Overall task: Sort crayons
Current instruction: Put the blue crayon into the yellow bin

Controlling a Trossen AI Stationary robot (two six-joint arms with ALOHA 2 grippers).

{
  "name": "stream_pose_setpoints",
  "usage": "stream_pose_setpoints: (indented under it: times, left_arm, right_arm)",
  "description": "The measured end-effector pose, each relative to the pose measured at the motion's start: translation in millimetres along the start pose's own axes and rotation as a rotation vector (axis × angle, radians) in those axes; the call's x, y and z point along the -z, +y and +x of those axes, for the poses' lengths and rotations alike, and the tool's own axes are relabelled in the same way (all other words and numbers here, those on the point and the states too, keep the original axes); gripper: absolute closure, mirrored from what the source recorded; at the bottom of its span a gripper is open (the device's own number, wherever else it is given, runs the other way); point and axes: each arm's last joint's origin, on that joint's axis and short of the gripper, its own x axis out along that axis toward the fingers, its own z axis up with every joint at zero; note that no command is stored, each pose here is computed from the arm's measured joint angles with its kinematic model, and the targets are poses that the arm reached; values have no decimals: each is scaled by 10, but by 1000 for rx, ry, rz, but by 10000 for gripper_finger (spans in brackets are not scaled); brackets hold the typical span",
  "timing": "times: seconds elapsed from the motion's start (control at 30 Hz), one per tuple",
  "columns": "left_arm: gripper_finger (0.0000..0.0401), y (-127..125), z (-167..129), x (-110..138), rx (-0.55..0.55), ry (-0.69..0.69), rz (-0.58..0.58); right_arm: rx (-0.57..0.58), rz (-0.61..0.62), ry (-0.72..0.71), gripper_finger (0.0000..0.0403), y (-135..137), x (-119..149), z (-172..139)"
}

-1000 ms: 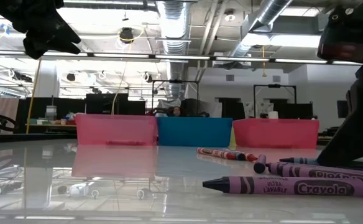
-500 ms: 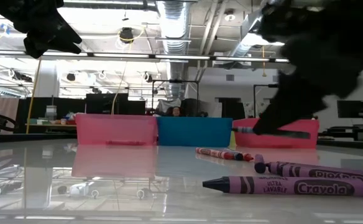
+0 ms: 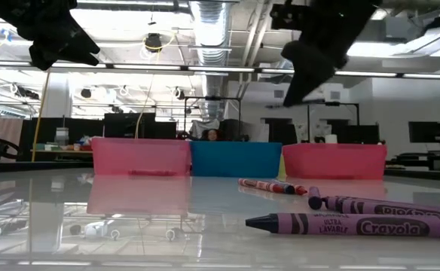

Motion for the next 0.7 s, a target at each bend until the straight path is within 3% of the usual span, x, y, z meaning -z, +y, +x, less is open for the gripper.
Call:
stream_pose_setpoints:
  times: [0.17, 0.33, 0.53, 0.7]
  left_arm:
    - [262, 1, -1, 1, -1, 1, 2]
    - [262, 18, -1, 21, -15, 19, 22]
    - [262, 23, -1, 28, -19, 23, 27]
    - [262, 27, -1, 23, -33, 11, 25]
  right_arm:
    - [35, -31, -18, 395, -517, -239, -17]
    - [93, 18, -39, 395, -1108, -367, -25]
    - [29, 135, -96, 395, -1711, -217, 86]
    - [-50, 325, -184, 395, -2102, 31, 301]
